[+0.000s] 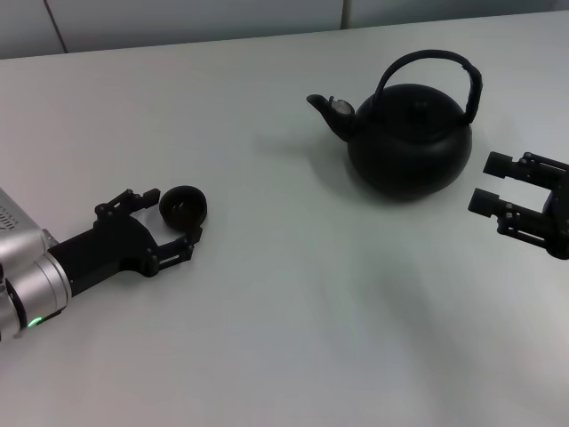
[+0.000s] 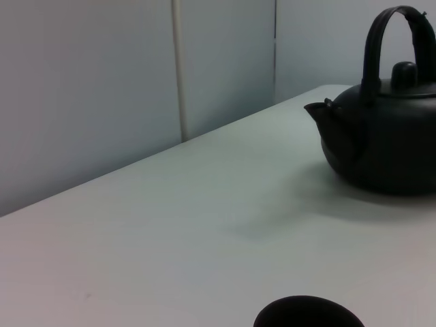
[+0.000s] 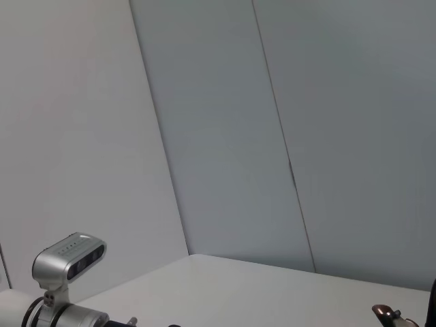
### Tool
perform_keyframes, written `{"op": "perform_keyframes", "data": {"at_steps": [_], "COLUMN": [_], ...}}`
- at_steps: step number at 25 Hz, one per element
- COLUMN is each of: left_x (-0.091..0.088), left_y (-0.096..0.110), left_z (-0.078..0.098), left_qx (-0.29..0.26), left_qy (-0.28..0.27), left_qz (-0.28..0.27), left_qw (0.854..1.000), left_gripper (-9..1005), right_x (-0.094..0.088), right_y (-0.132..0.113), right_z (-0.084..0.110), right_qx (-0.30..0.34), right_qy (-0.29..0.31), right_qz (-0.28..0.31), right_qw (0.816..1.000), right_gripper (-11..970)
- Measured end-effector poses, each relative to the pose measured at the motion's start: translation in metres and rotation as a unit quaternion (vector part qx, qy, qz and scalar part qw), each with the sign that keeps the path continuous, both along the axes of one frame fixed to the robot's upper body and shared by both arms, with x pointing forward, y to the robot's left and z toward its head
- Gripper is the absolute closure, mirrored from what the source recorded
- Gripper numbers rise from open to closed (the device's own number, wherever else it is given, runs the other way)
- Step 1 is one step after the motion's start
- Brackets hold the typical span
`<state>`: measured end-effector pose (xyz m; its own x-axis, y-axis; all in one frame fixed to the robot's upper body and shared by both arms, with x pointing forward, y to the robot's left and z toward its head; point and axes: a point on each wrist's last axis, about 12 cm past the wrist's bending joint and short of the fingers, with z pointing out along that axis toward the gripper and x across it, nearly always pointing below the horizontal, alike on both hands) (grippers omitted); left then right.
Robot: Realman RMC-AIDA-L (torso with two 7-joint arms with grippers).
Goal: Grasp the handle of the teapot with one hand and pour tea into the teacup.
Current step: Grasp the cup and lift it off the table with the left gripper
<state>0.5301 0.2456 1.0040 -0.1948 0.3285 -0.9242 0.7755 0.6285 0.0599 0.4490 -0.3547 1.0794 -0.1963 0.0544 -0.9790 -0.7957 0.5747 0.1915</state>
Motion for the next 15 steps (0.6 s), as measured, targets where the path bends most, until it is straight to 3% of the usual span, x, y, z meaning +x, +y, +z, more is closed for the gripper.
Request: {"op": "perform_keyframes", "data": {"at_steps": [15], "left_x": [0.0079], "left_y": [-0.0089], "left_z": [-0.0018], "left_qx": [0.019], "left_qy": [0.015], "left_qz": [-0.009], "left_qw": [1.000], "left_gripper": [309], "right_x": [0.0011], "right_y": [0.0000], "right_z": [0.0000], "right_qx": [-0.001], "right_qy": [0.000], "right_qz": [-0.001], "right_qw": [1.000], "right_gripper": [337]}}
